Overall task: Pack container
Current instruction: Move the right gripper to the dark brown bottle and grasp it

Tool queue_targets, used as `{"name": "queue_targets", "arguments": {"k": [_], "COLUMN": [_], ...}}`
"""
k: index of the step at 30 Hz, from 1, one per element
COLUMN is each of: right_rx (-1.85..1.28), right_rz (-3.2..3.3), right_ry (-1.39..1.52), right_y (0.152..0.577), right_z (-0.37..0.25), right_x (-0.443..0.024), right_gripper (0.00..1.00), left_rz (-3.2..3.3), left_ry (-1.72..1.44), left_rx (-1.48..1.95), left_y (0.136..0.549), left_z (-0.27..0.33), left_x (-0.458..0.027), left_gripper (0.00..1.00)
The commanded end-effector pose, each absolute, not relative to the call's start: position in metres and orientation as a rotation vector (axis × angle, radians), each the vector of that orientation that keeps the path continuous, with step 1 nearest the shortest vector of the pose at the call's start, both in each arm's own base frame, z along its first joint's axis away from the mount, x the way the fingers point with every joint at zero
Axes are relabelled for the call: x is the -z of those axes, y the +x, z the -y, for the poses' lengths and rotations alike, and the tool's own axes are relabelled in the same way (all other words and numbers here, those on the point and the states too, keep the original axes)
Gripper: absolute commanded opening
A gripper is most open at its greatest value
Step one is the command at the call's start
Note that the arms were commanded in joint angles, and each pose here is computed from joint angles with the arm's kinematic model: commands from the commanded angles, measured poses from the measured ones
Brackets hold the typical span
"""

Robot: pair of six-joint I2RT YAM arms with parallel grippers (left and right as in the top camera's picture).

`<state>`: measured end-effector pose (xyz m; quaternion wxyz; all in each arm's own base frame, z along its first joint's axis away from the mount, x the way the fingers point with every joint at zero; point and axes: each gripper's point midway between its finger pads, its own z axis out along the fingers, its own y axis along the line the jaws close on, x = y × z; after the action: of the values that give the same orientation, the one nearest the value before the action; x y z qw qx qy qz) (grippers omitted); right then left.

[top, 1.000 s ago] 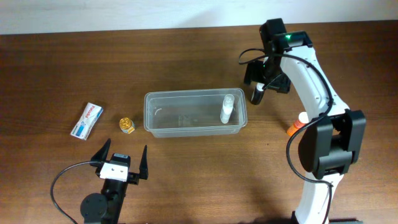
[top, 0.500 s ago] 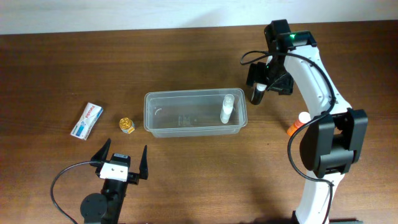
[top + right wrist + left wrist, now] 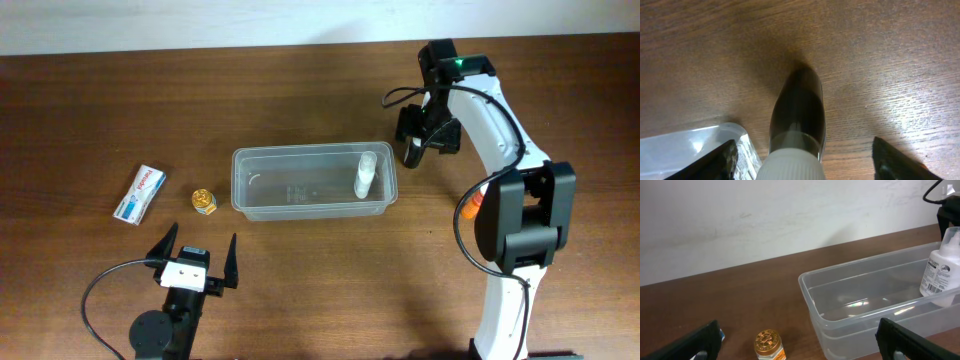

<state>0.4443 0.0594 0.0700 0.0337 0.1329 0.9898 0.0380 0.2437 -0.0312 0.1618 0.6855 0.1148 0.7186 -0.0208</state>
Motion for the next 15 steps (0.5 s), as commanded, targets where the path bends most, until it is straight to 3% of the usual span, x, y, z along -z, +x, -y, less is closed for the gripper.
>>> {"name": "queue_targets", "arguments": {"k": [1, 5, 15], "right_rx": [-0.095, -0.087, -0.071], "right_rz": [-3.044, -3.059, -3.103], "right_ry": [0.408, 0.411, 0.403], "right_y": [0.449, 0.448, 0.446], "right_z": [-0.055, -0.055, -0.057], "right_x": [-0.065, -0.057, -0.037], "right_gripper": [0.74, 0.68, 0.37], "left_rz": [-1.609, -1.609, -1.609], "left_ry": [0.261, 0.261, 0.261], "left_rx": [0.026, 0.026, 0.026], "left_y": [0.244, 0.244, 0.244], "left_z": [0.029, 0.029, 0.029], "left_x": [-0.161, -0.161, -0.161], "left_gripper": [0.99, 0.99, 0.99]}}
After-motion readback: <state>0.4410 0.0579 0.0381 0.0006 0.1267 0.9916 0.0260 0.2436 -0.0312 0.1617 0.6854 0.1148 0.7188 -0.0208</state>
